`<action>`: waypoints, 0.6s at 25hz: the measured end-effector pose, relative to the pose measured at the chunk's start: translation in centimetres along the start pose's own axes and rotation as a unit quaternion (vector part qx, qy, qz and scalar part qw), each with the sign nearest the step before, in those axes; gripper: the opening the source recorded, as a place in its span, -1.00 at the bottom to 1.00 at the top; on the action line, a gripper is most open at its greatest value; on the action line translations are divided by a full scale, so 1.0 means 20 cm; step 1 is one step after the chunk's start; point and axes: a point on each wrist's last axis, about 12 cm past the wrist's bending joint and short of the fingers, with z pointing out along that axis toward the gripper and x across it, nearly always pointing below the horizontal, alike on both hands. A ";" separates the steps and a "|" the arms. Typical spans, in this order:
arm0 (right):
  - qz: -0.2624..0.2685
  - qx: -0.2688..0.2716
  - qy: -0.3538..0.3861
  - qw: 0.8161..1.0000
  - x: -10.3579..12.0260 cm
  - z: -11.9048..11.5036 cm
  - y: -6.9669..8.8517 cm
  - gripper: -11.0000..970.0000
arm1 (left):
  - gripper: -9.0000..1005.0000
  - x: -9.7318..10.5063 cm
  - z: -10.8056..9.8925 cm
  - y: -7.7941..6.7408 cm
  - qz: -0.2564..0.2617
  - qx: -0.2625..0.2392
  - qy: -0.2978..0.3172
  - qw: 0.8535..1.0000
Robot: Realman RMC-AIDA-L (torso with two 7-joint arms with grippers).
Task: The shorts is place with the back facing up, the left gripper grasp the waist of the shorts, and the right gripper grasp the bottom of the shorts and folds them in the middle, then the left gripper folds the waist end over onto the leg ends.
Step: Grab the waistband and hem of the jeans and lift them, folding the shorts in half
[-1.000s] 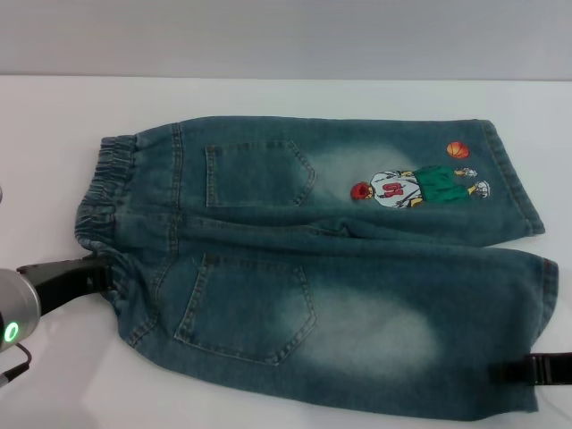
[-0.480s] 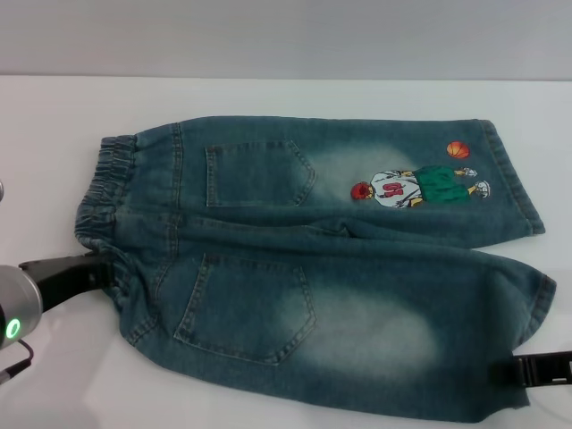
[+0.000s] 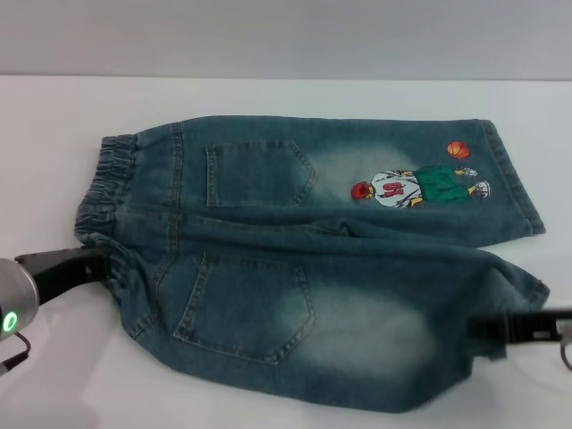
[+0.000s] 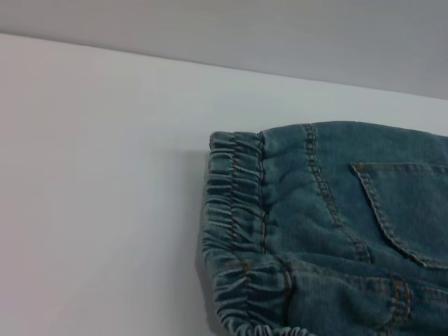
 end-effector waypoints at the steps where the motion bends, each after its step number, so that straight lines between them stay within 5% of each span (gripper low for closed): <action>1: -0.005 0.001 -0.009 1.000 -0.01 0.00 0.00 -0.93 | -0.87 0.00 0.00 0.00 0.001 -0.001 -0.002 1.000; 8: -0.053 0.021 -0.082 0.995 -0.12 -0.02 0.00 -0.89 | -0.87 -0.04 -0.01 0.02 -0.002 -0.013 -0.027 1.000; 15: -0.125 0.071 -0.204 0.968 -0.21 0.02 -0.07 -0.86 | -0.87 -0.09 0.00 0.05 -0.006 -0.041 -0.084 0.996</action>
